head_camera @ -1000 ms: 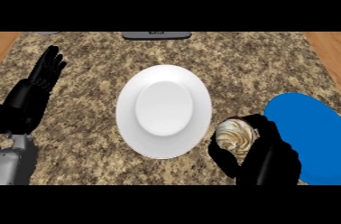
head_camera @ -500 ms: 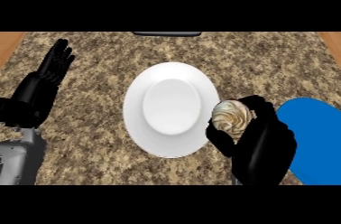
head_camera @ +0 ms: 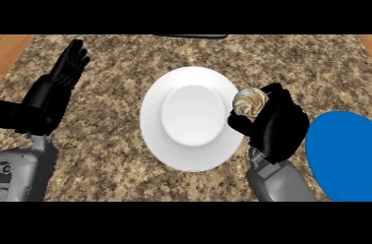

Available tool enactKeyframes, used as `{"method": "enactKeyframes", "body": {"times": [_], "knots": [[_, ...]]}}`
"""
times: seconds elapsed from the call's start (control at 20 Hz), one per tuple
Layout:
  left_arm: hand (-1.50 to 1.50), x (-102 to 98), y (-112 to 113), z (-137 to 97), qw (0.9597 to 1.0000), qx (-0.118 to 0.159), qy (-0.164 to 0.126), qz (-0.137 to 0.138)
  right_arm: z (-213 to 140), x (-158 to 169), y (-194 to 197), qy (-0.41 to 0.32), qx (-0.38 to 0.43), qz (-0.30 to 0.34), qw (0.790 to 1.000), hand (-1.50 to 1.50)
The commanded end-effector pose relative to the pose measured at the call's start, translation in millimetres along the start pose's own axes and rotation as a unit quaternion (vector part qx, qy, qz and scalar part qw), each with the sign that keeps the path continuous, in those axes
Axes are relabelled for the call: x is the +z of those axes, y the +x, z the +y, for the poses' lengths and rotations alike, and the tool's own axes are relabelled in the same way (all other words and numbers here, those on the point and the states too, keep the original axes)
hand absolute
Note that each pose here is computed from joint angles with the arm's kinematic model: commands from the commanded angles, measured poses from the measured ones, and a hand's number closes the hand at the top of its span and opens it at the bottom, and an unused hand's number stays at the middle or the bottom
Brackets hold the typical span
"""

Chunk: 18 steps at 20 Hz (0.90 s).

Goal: Pick the cupcake from the plate and place it in the plate

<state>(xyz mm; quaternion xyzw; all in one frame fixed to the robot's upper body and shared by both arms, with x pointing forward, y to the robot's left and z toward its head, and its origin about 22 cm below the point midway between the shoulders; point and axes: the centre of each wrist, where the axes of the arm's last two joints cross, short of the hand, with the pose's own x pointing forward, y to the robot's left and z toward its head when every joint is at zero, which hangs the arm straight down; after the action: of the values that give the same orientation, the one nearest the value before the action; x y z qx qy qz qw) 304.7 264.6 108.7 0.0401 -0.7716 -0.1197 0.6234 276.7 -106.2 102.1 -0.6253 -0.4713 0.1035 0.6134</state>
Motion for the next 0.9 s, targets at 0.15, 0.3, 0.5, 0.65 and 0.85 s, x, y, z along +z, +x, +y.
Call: {"method": "enactKeyframes", "body": {"times": [0.15, 0.3, 0.5, 0.65, 0.85], "knots": [[0.00, -2.4, -0.4, -4.9, 0.9999, -0.003, -0.009, -0.004, 19.2, -30.3, 10.2, 0.014, -0.061, 0.171, 0.983, -1.50], [0.00, -4.7, 0.7, -5.5, 0.9998, 0.004, -0.016, -0.014, 35.4, -36.1, 9.5, 0.037, -0.072, 0.191, 0.978, -1.50], [0.00, -10.1, 3.7, -11.6, 0.9997, 0.004, -0.020, -0.010, 33.6, -38.8, 27.9, 0.022, -0.131, 0.165, 0.977, -1.50], [0.00, -9.2, 7.1, -7.7, 0.9999, 0.003, -0.016, -0.004, 29.2, -50.1, 38.3, -0.017, -0.174, 0.142, 0.974, -1.50], [0.00, -0.9, -9.5, -7.3, 0.9999, 0.003, -0.016, 0.006, 21.2, -57.3, 41.6, -0.069, -0.237, 0.125, 0.961, -1.50]]}}
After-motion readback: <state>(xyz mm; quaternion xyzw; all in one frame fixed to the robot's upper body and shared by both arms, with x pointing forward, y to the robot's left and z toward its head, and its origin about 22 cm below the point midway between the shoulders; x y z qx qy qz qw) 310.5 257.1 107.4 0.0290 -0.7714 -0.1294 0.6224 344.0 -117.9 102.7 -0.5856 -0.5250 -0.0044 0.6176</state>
